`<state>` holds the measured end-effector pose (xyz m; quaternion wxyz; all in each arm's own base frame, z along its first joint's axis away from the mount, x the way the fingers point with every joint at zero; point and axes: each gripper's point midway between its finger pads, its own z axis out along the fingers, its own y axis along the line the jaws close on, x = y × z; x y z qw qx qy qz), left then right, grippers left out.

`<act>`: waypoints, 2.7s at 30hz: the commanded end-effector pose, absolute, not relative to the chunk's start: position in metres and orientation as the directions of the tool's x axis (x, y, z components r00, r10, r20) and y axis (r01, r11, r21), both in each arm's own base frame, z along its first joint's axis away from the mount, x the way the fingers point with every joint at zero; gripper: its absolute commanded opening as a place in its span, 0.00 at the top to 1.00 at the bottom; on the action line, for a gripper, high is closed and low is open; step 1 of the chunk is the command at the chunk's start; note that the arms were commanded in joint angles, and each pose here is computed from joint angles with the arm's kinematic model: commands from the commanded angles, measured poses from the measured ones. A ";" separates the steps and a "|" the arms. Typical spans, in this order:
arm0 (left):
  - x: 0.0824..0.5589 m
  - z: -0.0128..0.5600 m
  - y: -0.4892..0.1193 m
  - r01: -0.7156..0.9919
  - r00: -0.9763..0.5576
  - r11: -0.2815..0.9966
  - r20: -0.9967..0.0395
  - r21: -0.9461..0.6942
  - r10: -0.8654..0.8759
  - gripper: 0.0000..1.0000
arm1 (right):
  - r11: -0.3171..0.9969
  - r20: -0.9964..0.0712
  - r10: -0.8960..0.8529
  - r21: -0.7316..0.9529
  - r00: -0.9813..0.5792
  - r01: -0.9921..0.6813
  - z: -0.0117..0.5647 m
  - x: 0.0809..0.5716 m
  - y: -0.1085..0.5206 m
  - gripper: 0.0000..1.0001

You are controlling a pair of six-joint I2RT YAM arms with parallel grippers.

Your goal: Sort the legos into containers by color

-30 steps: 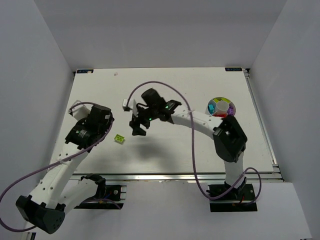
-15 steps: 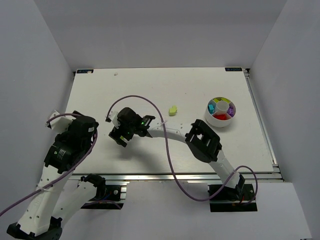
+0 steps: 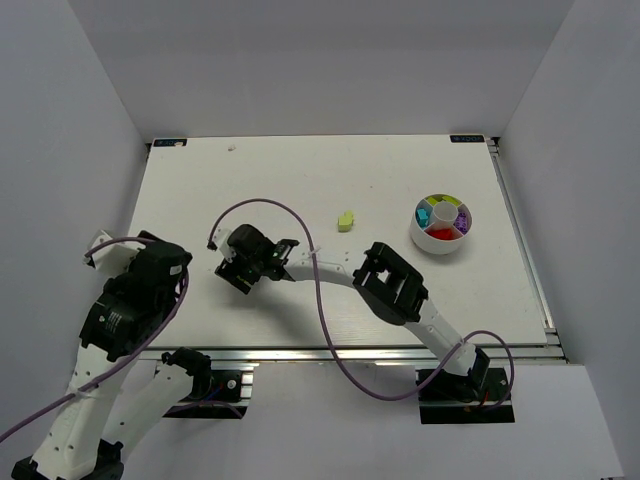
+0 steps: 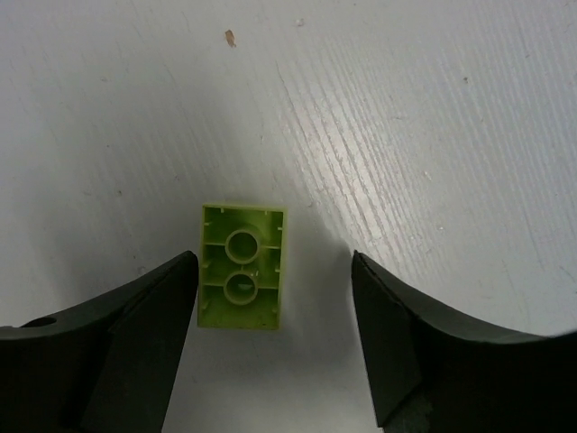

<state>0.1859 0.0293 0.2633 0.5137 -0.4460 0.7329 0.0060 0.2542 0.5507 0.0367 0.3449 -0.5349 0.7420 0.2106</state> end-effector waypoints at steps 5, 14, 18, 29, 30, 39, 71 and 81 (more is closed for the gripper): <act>0.177 0.272 0.036 -0.666 -0.040 0.578 -0.751 -0.472 -0.660 0.11 | 0.315 -0.779 -0.613 -0.093 -0.128 -0.945 0.050 0.254 0.568 0.39; 0.177 0.265 0.035 -0.665 -0.036 0.572 -0.745 -0.480 -0.666 0.12 | 0.211 -0.817 -0.575 -0.096 -0.044 -0.973 0.109 0.240 0.552 0.99; 0.190 0.261 0.025 -0.638 -0.041 0.580 -0.730 -0.507 -0.682 0.12 | 0.145 -0.814 -0.580 -0.128 0.020 -0.981 0.146 0.242 0.511 1.00; 0.238 0.248 -0.018 -0.507 -0.124 0.661 -0.713 -0.552 -0.690 0.15 | 0.133 -0.772 -0.613 -0.311 0.169 -0.941 0.231 0.277 0.349 1.00; 0.246 0.246 -0.025 -0.486 -0.127 0.667 -0.710 -0.565 -0.693 0.15 | 0.198 -0.771 -0.625 -0.305 0.120 -0.931 0.231 0.298 0.323 1.00; 0.279 0.213 -0.085 -0.307 -0.318 0.735 -0.663 -0.604 -0.677 0.17 | 0.480 -0.773 -0.626 -0.282 -0.100 -0.831 0.247 0.377 0.143 1.00; 0.301 0.161 -0.147 -0.214 -0.552 0.746 -0.552 -0.631 -0.625 0.18 | 0.614 -0.625 -0.659 -0.125 -0.419 -0.779 0.191 0.392 -0.007 1.00; 0.314 0.140 -0.196 -0.106 -0.776 0.795 -0.450 -0.598 -0.442 0.21 | 0.598 -0.623 -0.651 -0.068 -0.434 -0.798 0.185 0.394 0.002 1.00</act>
